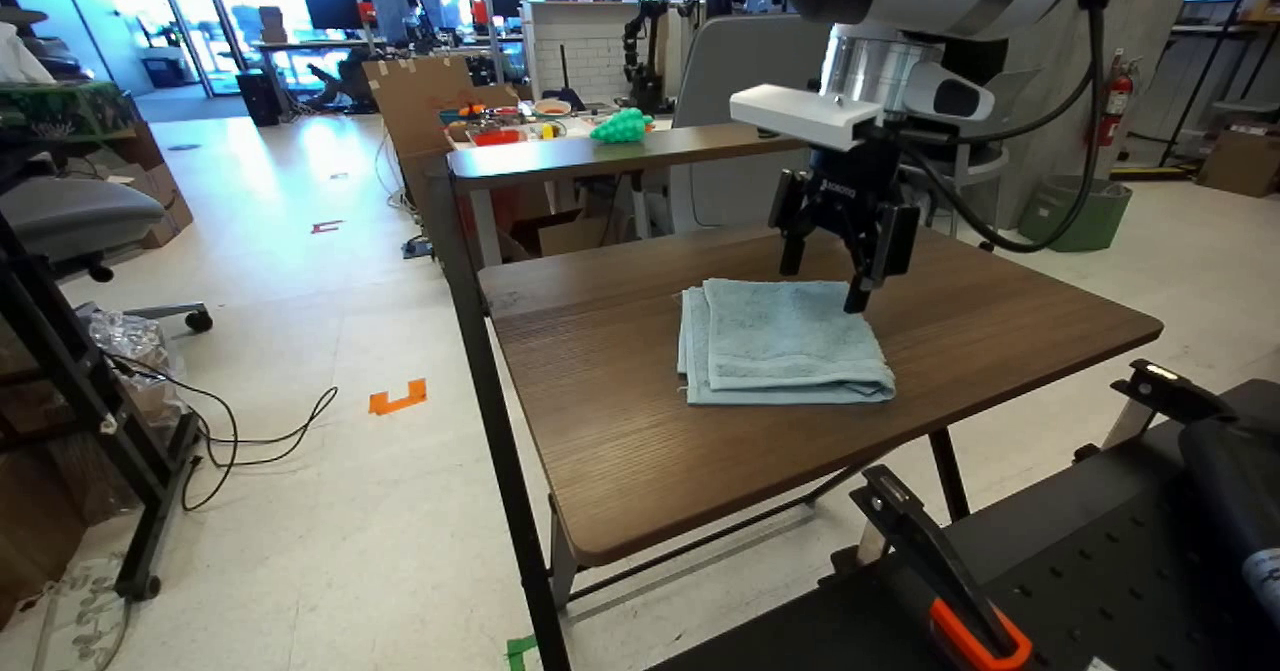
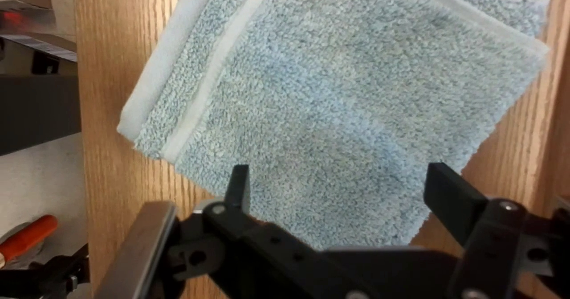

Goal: Use the towel to wipe the table.

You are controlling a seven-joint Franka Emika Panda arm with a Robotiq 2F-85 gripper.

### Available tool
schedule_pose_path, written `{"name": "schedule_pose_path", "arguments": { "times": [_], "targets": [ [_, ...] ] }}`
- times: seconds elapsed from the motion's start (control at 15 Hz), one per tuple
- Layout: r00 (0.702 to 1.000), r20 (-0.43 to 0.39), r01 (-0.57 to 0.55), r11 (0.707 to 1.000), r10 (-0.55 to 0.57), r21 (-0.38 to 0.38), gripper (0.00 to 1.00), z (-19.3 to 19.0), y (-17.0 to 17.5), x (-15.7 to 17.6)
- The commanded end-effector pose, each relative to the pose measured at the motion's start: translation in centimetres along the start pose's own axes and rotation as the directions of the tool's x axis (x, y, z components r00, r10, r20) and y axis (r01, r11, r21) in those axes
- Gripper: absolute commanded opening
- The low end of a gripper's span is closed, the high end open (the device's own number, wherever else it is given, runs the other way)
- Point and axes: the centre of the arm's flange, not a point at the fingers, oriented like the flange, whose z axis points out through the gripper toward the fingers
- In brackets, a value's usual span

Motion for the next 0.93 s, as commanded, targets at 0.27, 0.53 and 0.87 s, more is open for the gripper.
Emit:
{"name": "schedule_pose_path", "arguments": {
  "times": [0.27,0.53,0.87],
  "targets": [
    [0.998,0.064,-0.016,0.995,0.023,-0.103,1.00,-0.4,-2.6,-0.5],
    [0.996,0.080,-0.037,0.994,0.046,-0.103,1.00,-0.6,-4.3,-0.4],
    [0.997,-0.015,-0.075,0.983,0.074,-0.166,1.00,-0.5,-3.2,1.1]
  ]
}}
